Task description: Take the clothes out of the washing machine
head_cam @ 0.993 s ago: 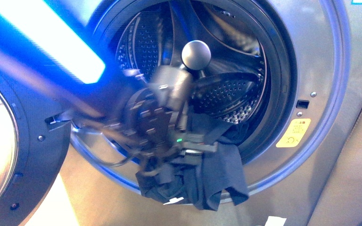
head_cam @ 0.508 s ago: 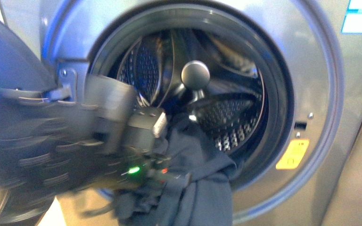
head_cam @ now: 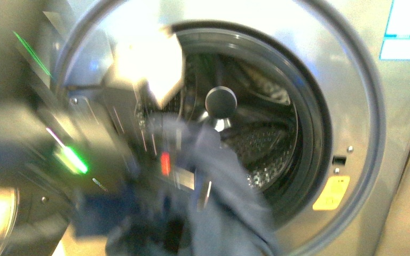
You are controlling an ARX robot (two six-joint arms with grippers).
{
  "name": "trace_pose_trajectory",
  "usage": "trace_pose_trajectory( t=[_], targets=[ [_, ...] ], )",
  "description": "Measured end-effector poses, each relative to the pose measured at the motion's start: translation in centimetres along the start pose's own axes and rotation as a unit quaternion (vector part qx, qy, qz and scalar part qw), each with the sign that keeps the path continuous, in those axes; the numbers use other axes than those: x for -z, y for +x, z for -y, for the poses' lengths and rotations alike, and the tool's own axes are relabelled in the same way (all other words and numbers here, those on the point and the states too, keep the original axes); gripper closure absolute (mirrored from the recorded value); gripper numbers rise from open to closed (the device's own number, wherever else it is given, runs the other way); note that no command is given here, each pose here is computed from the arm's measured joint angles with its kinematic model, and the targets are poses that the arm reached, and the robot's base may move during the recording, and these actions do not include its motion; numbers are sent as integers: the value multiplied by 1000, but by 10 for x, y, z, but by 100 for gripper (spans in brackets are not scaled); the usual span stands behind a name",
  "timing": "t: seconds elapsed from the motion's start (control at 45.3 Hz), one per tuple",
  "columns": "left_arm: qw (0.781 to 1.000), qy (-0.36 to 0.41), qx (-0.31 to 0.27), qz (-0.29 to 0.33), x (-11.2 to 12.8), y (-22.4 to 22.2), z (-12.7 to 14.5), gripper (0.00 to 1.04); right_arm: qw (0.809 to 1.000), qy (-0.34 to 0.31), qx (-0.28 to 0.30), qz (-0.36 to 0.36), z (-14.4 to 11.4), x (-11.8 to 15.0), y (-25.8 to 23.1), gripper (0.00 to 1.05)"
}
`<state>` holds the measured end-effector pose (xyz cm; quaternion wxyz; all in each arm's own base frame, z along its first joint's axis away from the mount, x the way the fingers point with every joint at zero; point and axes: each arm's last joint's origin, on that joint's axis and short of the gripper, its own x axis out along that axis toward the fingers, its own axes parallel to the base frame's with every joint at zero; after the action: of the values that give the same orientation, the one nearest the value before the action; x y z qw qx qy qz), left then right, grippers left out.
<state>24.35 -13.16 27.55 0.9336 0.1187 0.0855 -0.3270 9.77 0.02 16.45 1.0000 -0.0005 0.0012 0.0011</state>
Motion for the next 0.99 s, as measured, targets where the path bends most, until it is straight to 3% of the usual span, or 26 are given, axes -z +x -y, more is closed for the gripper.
trace_pose_trajectory(
  t=[0.221, 0.64, 0.993],
  targets=[
    [998, 39, 32, 48, -56, -28, 9, 90, 1000, 0, 0, 0, 0, 0, 0, 8],
    [991, 66, 25, 114, -150, -22, 4, 90, 1000, 0, 0, 0, 0, 0, 0, 8],
    [982, 79, 47, 164, -254, -40, 13, 90, 1000, 0, 0, 0, 0, 0, 0, 8]
  ],
)
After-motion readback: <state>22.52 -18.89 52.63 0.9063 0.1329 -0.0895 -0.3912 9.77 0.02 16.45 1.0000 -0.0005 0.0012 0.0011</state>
